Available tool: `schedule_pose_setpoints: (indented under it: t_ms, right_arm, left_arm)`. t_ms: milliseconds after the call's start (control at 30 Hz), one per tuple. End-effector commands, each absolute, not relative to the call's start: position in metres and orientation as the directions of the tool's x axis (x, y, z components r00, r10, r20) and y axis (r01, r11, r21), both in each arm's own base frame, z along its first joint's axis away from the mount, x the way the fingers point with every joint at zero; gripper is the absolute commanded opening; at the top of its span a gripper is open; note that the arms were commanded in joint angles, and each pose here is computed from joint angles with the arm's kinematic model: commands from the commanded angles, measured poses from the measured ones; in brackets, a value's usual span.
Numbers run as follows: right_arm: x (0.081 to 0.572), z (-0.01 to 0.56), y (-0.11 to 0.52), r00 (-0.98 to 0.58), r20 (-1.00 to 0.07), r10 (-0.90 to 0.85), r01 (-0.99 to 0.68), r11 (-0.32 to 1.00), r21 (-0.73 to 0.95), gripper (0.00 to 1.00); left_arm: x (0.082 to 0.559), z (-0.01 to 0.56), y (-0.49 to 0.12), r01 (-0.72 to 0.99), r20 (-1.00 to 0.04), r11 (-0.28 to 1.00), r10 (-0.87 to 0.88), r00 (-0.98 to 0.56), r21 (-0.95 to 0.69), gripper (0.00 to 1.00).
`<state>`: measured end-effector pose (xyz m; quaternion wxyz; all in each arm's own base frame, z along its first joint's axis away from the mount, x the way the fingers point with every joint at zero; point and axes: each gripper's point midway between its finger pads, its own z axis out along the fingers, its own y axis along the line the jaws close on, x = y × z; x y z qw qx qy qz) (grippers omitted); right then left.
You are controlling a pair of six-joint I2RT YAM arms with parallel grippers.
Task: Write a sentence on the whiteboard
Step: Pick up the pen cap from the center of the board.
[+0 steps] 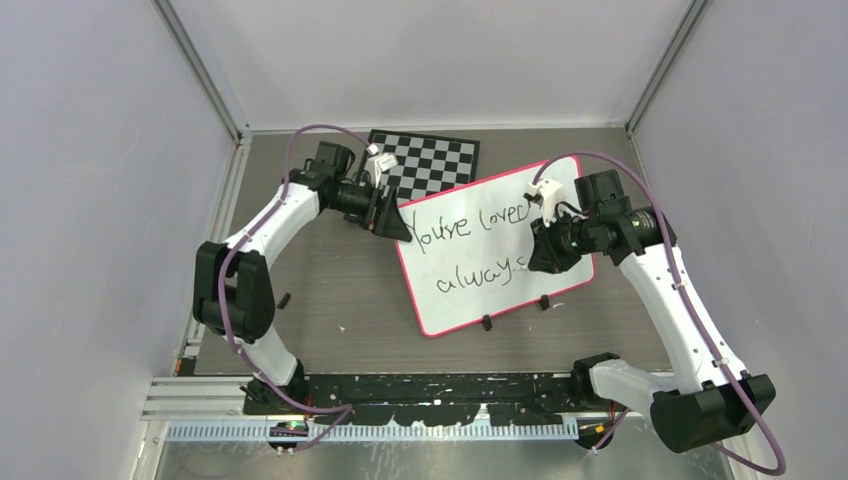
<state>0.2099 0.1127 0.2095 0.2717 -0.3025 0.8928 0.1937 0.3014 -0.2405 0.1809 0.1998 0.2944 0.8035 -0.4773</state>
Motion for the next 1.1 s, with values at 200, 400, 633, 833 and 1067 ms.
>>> schedule_pose_setpoints:
  t_ms: [200, 400, 633, 833, 1067]
  right_arm:
    - [0.220, 0.239, 0.139, -0.638, -0.688, -0.347, -0.668, 0.694, 0.269, 0.00]
    - [0.219, 0.241, 0.146, -0.651, -0.687, -0.323, -0.668, 0.675, 0.315, 0.00]
    - [0.216, 0.230, 0.152, -0.683, -0.657, -0.319, -0.661, 0.653, 0.370, 0.00]
    - [0.213, 0.232, 0.152, -0.675, -0.664, -0.323, -0.669, 0.648, 0.365, 0.00]
    - [0.207, 0.230, 0.153, -0.676, -0.654, -0.340, -0.682, 0.626, 0.379, 0.00]
  left_arm:
    - [0.328, 0.244, -0.171, 0.688, -0.728, 0.447, 0.111, -0.677, -0.572, 0.85]
    - [0.317, 0.236, -0.082, 0.682, -0.753, 0.584, 0.173, -0.635, -0.441, 0.80]
    - [0.282, 0.186, 0.017, 0.602, -0.616, 0.709, 0.300, -0.728, -0.367, 0.74]
    - [0.234, 0.118, 0.062, 0.583, -0.415, 0.764, 0.452, -0.789, -0.275, 0.65]
    - [0.209, 0.070, 0.067, 0.566, -0.344, 0.794, 0.480, -0.807, -0.222, 0.59]
